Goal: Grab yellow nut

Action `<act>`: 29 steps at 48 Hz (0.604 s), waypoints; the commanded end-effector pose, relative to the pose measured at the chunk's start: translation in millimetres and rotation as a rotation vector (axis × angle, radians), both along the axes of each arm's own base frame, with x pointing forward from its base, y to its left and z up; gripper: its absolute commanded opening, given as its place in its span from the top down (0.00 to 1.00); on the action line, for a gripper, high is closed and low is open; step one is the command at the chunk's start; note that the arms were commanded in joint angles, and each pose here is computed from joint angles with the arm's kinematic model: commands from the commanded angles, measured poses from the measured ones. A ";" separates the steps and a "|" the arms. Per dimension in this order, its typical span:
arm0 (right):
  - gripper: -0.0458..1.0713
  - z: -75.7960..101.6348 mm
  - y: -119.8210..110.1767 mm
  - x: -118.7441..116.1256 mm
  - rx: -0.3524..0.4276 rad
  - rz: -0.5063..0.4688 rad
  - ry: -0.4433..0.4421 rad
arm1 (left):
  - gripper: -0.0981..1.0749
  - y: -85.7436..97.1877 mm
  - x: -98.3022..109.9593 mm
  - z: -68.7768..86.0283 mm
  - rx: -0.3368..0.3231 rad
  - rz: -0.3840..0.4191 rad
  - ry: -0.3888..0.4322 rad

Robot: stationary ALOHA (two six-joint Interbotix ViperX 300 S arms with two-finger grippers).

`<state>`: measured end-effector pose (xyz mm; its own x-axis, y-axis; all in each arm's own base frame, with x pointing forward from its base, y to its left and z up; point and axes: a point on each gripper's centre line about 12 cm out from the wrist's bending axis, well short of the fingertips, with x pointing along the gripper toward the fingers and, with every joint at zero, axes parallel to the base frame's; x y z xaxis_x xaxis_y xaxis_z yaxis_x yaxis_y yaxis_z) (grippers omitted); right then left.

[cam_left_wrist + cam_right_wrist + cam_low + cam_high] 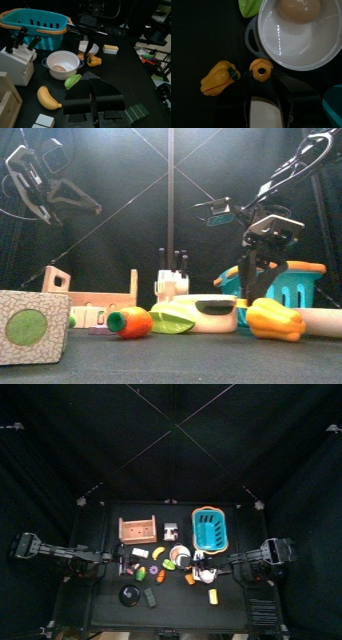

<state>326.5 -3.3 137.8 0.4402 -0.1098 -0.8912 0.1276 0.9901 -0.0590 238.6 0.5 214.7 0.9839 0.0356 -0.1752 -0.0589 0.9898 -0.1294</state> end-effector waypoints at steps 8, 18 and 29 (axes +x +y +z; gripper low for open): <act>0.39 18.1 1.9 9.0 0.002 0.007 -0.064 | 0.93 0.6 3.2 6.3 -0.002 0.004 -0.023; 0.39 17.5 2.2 8.5 0.007 0.003 -0.063 | 0.93 0.6 3.2 6.4 -0.002 0.005 -0.024; 0.39 22.7 4.7 9.5 0.017 -0.003 -0.070 | 0.93 0.7 4.3 9.7 0.000 0.006 -0.043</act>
